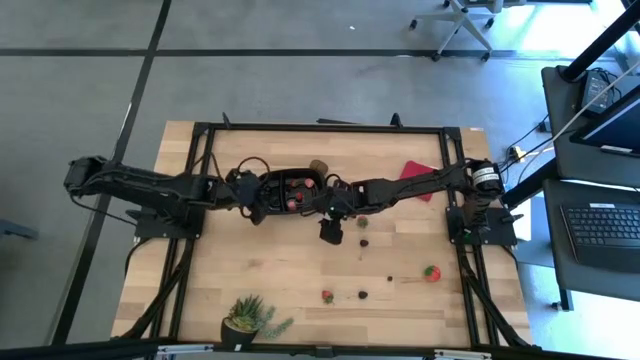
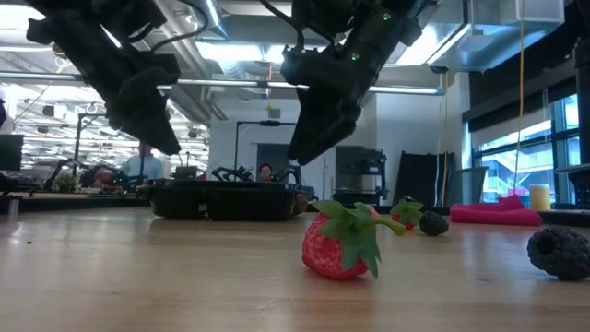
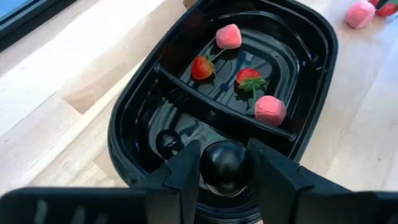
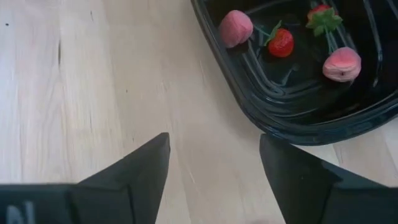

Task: Pick and placing Produce into tupperware
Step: Put the black cherry into the black bin, then put the pink peach into the black bin

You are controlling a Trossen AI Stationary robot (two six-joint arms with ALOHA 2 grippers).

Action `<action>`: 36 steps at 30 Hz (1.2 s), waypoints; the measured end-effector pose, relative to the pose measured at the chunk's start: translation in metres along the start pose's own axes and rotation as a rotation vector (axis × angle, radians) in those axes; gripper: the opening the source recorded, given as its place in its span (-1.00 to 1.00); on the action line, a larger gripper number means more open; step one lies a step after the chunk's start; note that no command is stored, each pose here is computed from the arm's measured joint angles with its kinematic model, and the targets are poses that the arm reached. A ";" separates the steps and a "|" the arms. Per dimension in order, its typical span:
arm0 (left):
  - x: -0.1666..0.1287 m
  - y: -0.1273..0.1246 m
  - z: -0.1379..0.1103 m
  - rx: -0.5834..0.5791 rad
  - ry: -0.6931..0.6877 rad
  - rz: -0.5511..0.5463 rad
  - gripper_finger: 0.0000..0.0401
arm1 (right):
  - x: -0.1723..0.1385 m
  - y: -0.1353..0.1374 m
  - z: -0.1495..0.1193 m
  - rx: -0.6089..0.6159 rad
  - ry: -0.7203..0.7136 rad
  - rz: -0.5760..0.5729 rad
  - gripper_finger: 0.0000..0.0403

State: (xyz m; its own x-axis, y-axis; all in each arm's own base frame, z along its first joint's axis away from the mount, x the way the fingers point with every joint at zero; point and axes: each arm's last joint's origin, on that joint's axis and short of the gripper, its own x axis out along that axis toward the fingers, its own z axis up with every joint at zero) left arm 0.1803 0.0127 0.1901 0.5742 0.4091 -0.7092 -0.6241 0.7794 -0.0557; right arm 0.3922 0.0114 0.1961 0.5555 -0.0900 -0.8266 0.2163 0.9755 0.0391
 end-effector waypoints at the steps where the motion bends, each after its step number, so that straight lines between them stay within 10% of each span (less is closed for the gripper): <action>1: 0.000 0.000 0.000 -0.002 -0.001 0.003 -0.35 | 0.000 0.000 0.000 0.001 0.001 0.000 0.25; 36: 0.000 0.001 0.000 -0.002 -0.004 0.020 -0.11 | -0.022 -0.009 -0.035 -0.137 0.329 -0.288 0.25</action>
State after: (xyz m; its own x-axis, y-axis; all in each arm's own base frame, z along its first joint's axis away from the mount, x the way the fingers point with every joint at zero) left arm 0.1797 0.0132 0.1898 0.5643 0.4263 -0.7070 -0.6363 0.7702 -0.0435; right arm 0.3504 0.0116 0.1945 0.1992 -0.3145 -0.9281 0.2045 0.9396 -0.2745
